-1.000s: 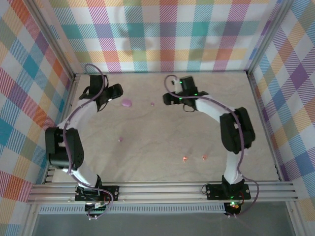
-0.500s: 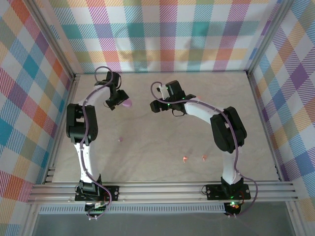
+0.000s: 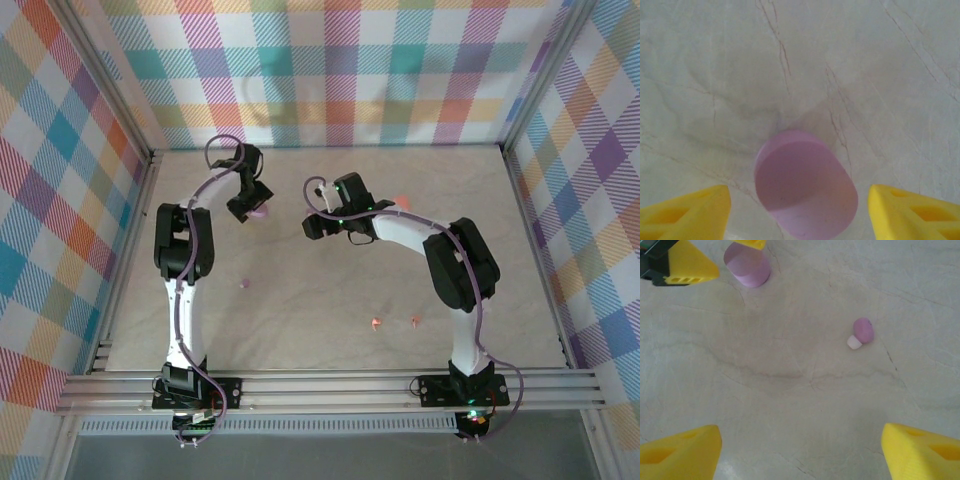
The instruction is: Insert the wireless bluetooth earbuds into the charging case
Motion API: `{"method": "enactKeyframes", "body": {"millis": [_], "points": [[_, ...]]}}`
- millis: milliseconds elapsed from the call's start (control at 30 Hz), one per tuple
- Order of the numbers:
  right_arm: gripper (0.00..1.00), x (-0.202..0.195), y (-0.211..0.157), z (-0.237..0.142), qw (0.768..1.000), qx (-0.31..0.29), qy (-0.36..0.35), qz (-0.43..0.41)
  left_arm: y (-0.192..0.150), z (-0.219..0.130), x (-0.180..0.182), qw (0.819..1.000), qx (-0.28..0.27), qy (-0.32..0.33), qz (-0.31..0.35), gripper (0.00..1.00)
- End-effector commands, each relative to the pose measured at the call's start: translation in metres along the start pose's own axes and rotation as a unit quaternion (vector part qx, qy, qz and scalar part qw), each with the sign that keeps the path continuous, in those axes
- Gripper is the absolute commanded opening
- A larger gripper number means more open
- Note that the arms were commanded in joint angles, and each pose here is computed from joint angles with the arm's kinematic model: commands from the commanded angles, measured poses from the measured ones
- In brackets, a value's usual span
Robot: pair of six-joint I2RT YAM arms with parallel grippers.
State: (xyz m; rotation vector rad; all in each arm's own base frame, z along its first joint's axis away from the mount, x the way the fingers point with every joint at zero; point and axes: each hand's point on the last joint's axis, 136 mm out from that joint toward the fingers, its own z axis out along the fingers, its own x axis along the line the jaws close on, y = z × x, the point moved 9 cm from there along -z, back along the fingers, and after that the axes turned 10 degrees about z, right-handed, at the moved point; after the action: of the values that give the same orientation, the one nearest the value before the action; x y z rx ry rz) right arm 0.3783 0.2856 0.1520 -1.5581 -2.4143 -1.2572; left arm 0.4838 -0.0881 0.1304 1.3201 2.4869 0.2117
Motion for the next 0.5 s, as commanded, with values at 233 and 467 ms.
{"method": "enactKeyframes", "body": {"millis": [233, 467], "points": [[0.84, 0.006, -0.016, -0.007, 0.999, 0.013, 0.023, -0.023, -0.007, 0.018, -0.007, 0.999, 0.021, 0.037, 0.002, 0.62], [0.84, 0.006, -0.020, -0.014, 0.999, 0.009, 0.018, -0.026, -0.017, 0.010, -0.011, 0.998, 0.026, 0.048, 0.033, 0.52]]}}
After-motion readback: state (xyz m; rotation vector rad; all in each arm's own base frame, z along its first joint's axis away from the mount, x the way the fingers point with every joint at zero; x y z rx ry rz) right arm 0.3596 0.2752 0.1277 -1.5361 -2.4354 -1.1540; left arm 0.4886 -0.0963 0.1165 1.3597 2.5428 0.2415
